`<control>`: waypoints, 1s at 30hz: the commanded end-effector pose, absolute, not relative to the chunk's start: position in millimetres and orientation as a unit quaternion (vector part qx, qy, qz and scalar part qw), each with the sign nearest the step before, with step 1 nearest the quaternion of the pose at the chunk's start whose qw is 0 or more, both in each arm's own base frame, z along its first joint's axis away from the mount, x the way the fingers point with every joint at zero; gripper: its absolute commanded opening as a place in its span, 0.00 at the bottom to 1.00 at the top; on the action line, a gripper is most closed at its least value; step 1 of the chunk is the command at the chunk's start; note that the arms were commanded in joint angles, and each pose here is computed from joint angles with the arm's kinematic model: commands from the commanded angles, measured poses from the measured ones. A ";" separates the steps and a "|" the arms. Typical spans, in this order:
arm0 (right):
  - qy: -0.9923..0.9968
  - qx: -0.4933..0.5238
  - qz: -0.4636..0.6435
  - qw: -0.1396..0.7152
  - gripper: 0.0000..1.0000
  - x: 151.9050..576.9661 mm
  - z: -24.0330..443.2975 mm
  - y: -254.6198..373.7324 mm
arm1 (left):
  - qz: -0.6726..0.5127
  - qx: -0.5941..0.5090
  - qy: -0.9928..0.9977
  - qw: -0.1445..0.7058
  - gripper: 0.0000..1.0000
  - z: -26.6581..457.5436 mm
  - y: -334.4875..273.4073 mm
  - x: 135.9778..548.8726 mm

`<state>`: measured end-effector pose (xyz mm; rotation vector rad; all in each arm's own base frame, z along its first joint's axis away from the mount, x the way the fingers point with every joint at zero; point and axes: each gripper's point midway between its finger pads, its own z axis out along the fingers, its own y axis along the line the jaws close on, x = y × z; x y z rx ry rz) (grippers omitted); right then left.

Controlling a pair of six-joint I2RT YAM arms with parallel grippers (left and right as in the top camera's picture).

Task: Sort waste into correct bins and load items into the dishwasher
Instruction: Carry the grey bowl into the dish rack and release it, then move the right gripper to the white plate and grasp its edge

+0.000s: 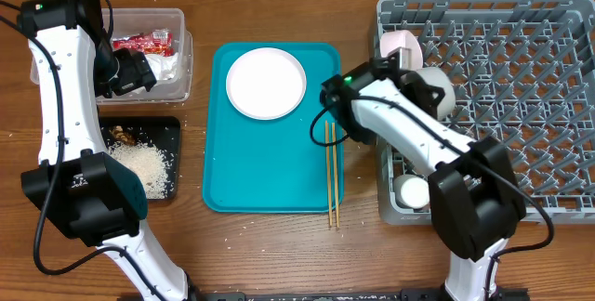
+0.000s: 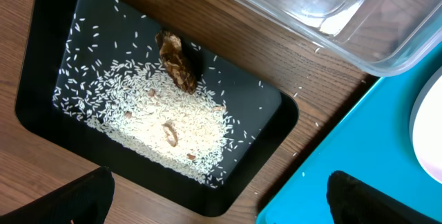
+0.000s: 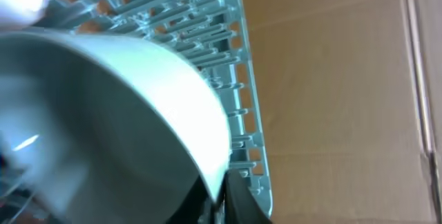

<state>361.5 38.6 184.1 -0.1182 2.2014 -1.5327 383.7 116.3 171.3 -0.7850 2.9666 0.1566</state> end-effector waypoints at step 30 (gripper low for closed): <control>0.966 0.009 0.060 0.251 0.93 397.3 168.5 284.8 | 0.055 -0.262 0.962 0.047 1.00 179.7 117.0 383.9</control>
